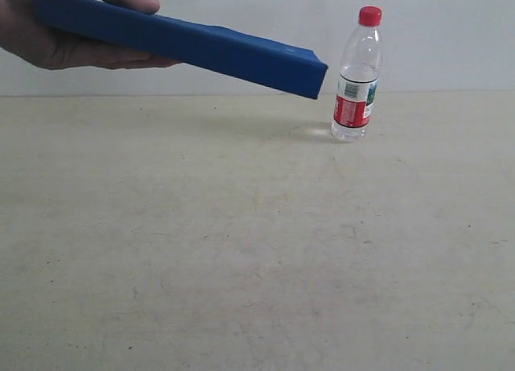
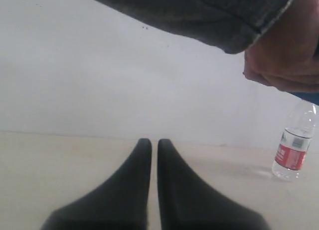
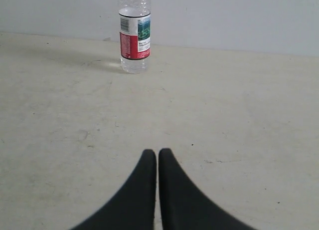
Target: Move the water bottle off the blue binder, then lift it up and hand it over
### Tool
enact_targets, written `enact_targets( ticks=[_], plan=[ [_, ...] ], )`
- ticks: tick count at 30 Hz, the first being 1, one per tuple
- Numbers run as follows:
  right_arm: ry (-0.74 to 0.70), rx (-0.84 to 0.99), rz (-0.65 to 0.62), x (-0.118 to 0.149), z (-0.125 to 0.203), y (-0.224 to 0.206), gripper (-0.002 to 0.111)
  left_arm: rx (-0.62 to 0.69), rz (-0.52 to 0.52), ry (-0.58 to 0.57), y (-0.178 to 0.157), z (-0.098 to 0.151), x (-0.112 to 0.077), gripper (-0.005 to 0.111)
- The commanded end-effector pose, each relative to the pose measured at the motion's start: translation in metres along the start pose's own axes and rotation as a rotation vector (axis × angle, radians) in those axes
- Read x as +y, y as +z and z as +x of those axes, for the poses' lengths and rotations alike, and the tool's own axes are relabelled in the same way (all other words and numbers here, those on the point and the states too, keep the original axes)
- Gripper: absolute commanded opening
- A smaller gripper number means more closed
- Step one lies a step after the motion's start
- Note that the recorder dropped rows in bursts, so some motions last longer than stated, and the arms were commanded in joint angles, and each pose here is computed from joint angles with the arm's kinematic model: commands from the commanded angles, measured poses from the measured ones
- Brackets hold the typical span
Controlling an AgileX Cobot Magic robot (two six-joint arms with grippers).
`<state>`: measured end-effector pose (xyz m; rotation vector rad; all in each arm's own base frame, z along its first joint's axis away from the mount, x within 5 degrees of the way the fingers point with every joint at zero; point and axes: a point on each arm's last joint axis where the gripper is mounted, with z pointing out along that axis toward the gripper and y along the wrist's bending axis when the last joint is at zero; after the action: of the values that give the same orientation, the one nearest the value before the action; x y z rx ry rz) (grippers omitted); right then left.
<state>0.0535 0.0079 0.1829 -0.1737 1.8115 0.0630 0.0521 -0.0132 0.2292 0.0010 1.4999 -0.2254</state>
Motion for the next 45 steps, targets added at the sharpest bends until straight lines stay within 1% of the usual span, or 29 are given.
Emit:
enact_targets(
  ticks=[1, 5, 6, 9, 10, 11, 12, 13, 14, 16, 20, 22, 26, 28, 29, 32, 45],
  plan=[
    [0.0, -0.014, 0.002, 0.0, -0.001, 0.0, 0.0, 0.022, -0.048, -0.074, -0.001, 0.0, 0.004, 0.004],
    [0.0, -0.014, 0.002, 0.0, -0.001, 0.0, 0.0, 0.093, -0.152, -0.165, -0.002, 0.008, 0.013, 0.004],
    [0.0, -0.014, 0.002, 0.0, -0.001, 0.0, 0.0, 0.1, -0.174, -0.172, -0.002, 0.011, 0.015, 0.004],
    [0.0, -0.014, 0.002, 0.0, -0.001, 0.0, 0.0, 0.121, -0.205, -0.265, -0.001, 0.026, 0.019, 0.004],
    [0.0, -0.014, 0.002, 0.0, -0.001, 0.0, 0.0, 0.138, -0.21, -0.276, -0.001, 0.032, 0.02, 0.004],
    [0.0, -0.014, 0.002, 0.0, -0.001, 0.0, 0.0, 0.138, -0.209, -0.279, -0.001, 0.032, 0.02, 0.004],
    [0.0, -0.014, 0.002, 0.0, -0.001, 0.0, 0.0, 0.192, -0.227, -0.281, -0.002, 0.037, 0.021, 0.004],
    [0.0, -0.014, 0.002, 0.0, -0.001, 0.0, 0.0, 0.287, -0.253, -0.259, -0.005, 0.045, 0.022, 0.004],
    [0.0, -0.014, 0.002, 0.0, -0.001, 0.0, 0.0, 0.355, -0.263, -0.216, -0.007, 0.051, 0.022, 0.004],
    [0.0, -0.014, 0.002, 0.0, -0.001, 0.0, 0.0, 0.394, -0.262, -0.165, -0.008, 0.053, 0.023, 0.004],
    [0.0, -0.014, 0.002, 0.0, -0.001, 0.0, 0.0, 0.359, -0.255, -0.152, -0.007, 0.05, 0.023, 0.004],
    [0.0, -0.014, 0.002, 0.0, -0.001, 0.0, 0.0, 0.365, -0.265, -0.13, -0.007, 0.051, 0.024, 0.004],
    [0.0, -0.014, 0.002, 0.0, -0.001, 0.0, 0.0, 0.361, -0.266, -0.121, -0.007, 0.05, 0.024, 0.004],
    [0.0, -0.014, 0.002, 0.0, -0.001, 0.0, 0.0, 0.347, -0.255, -0.087, -0.006, 0.049, 0.024, 0.004],
    [0.0, -0.014, 0.002, 0.0, -0.001, 0.0, 0.0, 0.333, -0.248, -0.025, -0.006, 0.047, 0.024, 0.004],
    [0.0, -0.016, 0.002, 0.0, -0.001, 0.0, 0.0, 0.321, -0.253, 0.021, -0.006, 0.045, 0.026, 0.004],
    [0.0, -0.013, 0.002, 0.0, -0.001, 0.0, 0.0, 0.319, -0.251, 0.027, -0.005, 0.045, 0.025, 0.004]
  ],
)
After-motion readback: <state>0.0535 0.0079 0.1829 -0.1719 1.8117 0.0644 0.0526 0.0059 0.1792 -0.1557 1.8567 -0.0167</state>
